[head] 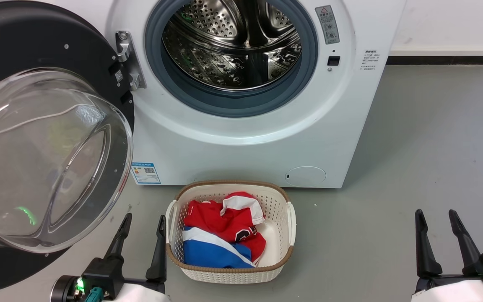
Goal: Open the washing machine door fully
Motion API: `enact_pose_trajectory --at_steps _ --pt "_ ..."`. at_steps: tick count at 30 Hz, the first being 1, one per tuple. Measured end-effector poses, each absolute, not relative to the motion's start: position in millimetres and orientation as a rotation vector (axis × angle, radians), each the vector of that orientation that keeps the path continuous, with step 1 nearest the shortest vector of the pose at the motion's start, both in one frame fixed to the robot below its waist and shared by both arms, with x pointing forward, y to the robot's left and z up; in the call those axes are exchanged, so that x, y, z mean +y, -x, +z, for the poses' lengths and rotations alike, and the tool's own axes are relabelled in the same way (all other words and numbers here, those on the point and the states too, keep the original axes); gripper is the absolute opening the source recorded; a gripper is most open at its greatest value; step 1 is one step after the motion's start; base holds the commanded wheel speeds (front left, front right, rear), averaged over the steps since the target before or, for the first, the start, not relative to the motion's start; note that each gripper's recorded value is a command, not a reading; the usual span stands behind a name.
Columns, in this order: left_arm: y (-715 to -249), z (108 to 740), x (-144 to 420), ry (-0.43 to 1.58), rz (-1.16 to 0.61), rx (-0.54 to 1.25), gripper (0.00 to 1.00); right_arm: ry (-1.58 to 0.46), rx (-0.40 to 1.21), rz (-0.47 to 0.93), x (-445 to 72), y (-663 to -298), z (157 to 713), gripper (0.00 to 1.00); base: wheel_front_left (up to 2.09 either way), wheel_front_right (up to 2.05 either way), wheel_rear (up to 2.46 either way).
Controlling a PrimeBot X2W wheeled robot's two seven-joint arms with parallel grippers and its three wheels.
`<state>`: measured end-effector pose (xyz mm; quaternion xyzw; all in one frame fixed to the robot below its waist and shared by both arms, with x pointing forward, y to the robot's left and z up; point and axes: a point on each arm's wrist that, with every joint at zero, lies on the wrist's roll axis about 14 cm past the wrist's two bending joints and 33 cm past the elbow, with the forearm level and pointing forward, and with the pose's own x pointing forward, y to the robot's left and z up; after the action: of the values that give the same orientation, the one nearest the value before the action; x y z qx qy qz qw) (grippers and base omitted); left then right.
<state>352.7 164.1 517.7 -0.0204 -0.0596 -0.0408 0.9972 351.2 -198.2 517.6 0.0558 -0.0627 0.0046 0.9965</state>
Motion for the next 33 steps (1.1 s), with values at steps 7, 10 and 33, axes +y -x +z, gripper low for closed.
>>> enact_pose_trajectory --at_steps 7,10,33 --pt "-350 513 165 0.048 -0.08 -0.105 1.0 -0.112 -0.128 0.011 -198 -351 518 1.0 0.0 0.0 0.0" --pt "-348 508 163 0.069 -0.082 -0.088 1.0 -0.112 -0.13 0.011 -198 -351 519 1.0 0.0 0.0 0.0" --pt "-342 479 171 0.274 -0.034 0.026 0.0 -0.3 -0.03 -0.033 -203 -348 492 0.0 0.0 0.0 0.0"
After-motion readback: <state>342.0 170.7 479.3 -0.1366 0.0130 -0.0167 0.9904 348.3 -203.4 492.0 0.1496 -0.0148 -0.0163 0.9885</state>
